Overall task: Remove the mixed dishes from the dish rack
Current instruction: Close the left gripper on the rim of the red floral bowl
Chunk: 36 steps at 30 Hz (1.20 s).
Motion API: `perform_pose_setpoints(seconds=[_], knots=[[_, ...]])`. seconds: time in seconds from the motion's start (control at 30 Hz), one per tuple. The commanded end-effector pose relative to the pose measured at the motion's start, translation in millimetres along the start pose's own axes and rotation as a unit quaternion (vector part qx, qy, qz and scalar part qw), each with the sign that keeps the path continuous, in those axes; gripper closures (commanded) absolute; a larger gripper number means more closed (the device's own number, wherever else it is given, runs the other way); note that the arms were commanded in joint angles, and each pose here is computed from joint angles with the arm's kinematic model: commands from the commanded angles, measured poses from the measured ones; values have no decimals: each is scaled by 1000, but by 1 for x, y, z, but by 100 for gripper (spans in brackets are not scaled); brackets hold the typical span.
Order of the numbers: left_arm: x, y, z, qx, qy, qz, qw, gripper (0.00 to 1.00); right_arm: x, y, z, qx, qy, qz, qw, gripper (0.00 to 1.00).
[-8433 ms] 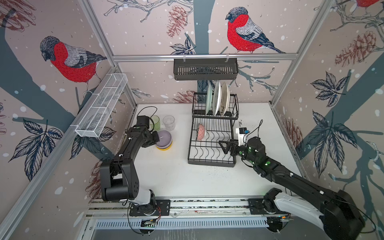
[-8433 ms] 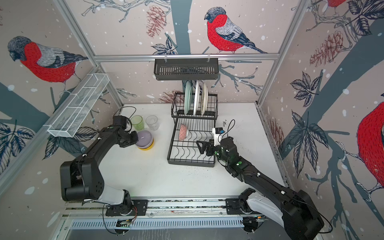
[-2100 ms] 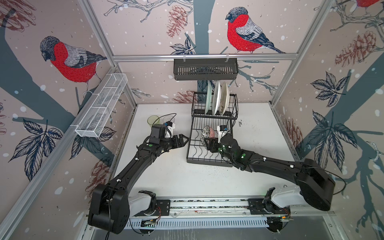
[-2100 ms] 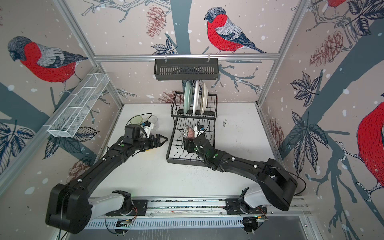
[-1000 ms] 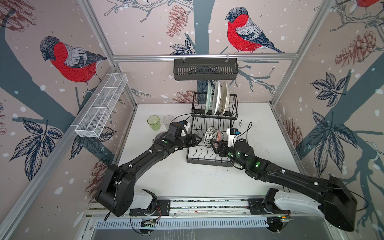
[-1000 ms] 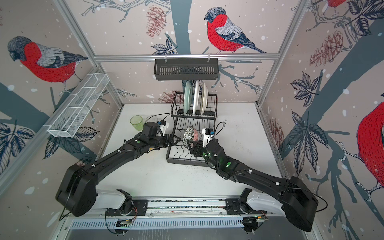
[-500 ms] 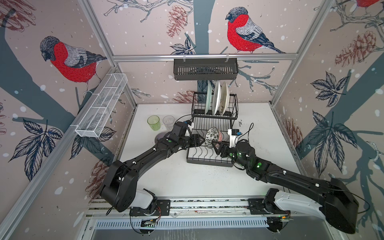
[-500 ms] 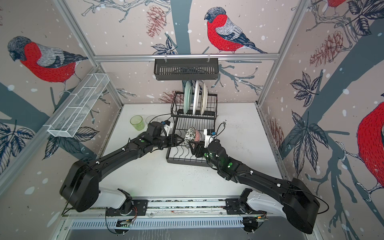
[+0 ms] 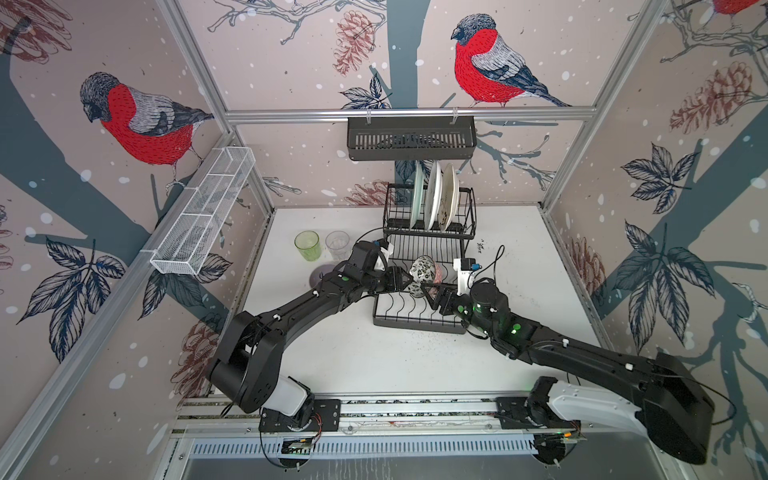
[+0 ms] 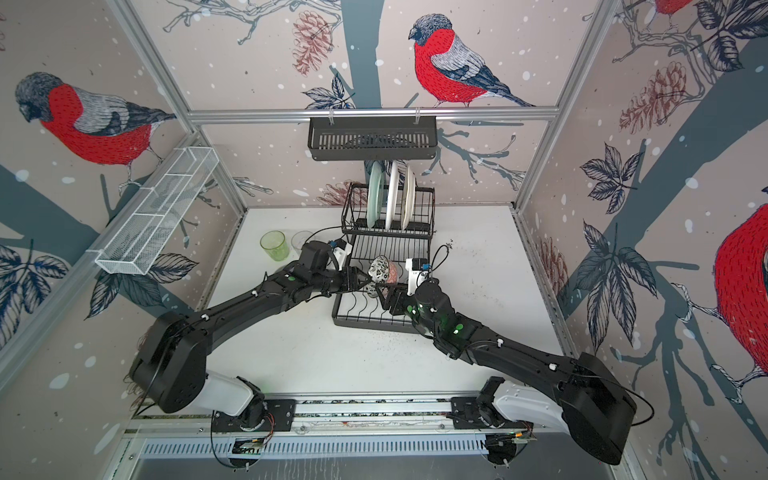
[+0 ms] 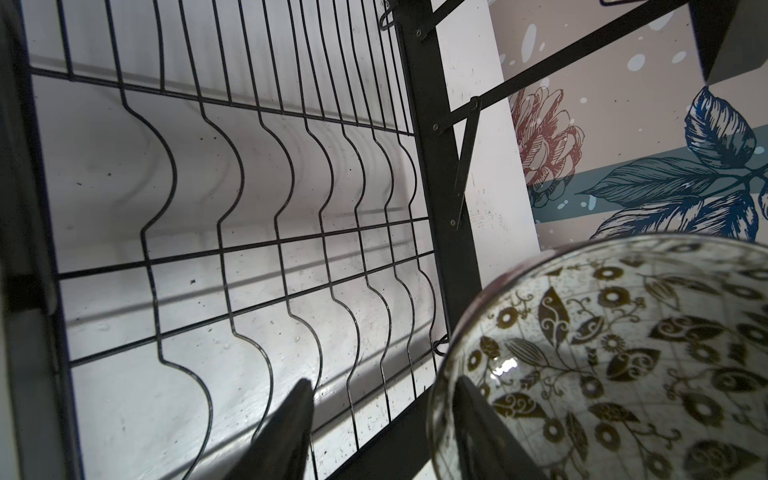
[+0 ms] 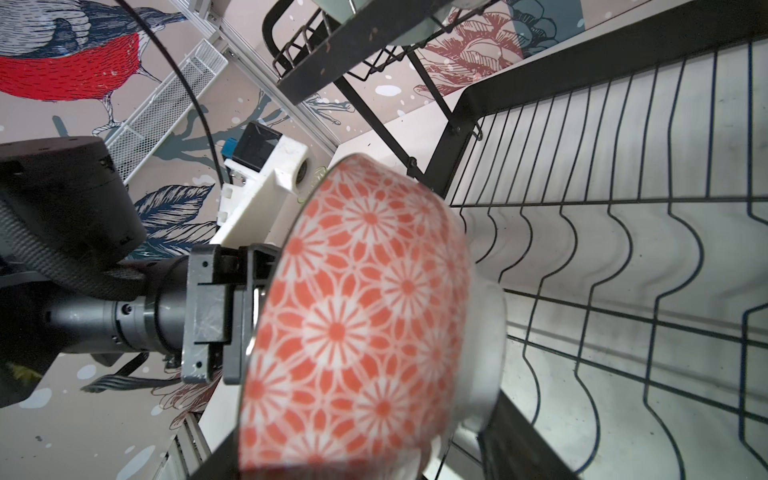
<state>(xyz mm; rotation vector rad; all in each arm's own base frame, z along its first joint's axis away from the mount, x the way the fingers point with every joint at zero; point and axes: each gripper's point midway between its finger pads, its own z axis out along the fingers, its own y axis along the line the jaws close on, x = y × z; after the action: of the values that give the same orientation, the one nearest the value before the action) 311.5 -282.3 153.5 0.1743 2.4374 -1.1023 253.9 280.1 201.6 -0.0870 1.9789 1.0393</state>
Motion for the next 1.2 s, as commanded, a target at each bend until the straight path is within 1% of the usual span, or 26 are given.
perform_pose_setpoints(seconds=[0.0, 0.2, 0.33, 0.43, 0.53, 0.63, 0.8, 0.87, 0.93, 1.03, 1.13, 1.17], knots=[[-8, -14, 2, 31, -10, 6, 999, 48, -19, 22, -4, -51, -35, 11, 998, 33], [-8, -26, 5, 67, -1, 2, 998, 51, -20, 22, -4, -62, -34, 21, 997, 33], [-6, -29, 7, 77, 5, 1, 997, 54, -20, 22, -4, -65, -34, 24, 997, 33], [-6, -32, 7, 82, 6, 3, 997, 60, -20, 22, -3, -68, -34, 27, 997, 33], [-6, -35, 7, 91, 9, 4, 996, 61, -19, 20, -2, -67, -31, 29, 997, 33], [-4, -37, 7, 101, 15, 3, 995, 68, -18, 18, 0, -64, -28, 30, 997, 33], [-3, -37, 7, 100, 17, 5, 995, 72, -16, 16, 1, -63, -26, 31, 997, 33], [-2, -36, 7, 97, 20, 6, 995, 80, -15, 13, 1, -55, -27, 28, 998, 33], [-1, -36, 8, 97, 23, 7, 995, 86, -14, 11, 2, -49, -26, 28, 998, 33], [0, -35, 8, 96, 25, 6, 995, 86, -12, 9, 3, -47, -23, 26, 998, 33], [0, -33, 9, 94, 26, 5, 995, 94, -10, 8, 4, -44, -20, 24, 999, 33], [0, -33, 10, 94, 27, 5, 995, 94, -10, 7, 5, -44, -19, 24, 999, 33]])
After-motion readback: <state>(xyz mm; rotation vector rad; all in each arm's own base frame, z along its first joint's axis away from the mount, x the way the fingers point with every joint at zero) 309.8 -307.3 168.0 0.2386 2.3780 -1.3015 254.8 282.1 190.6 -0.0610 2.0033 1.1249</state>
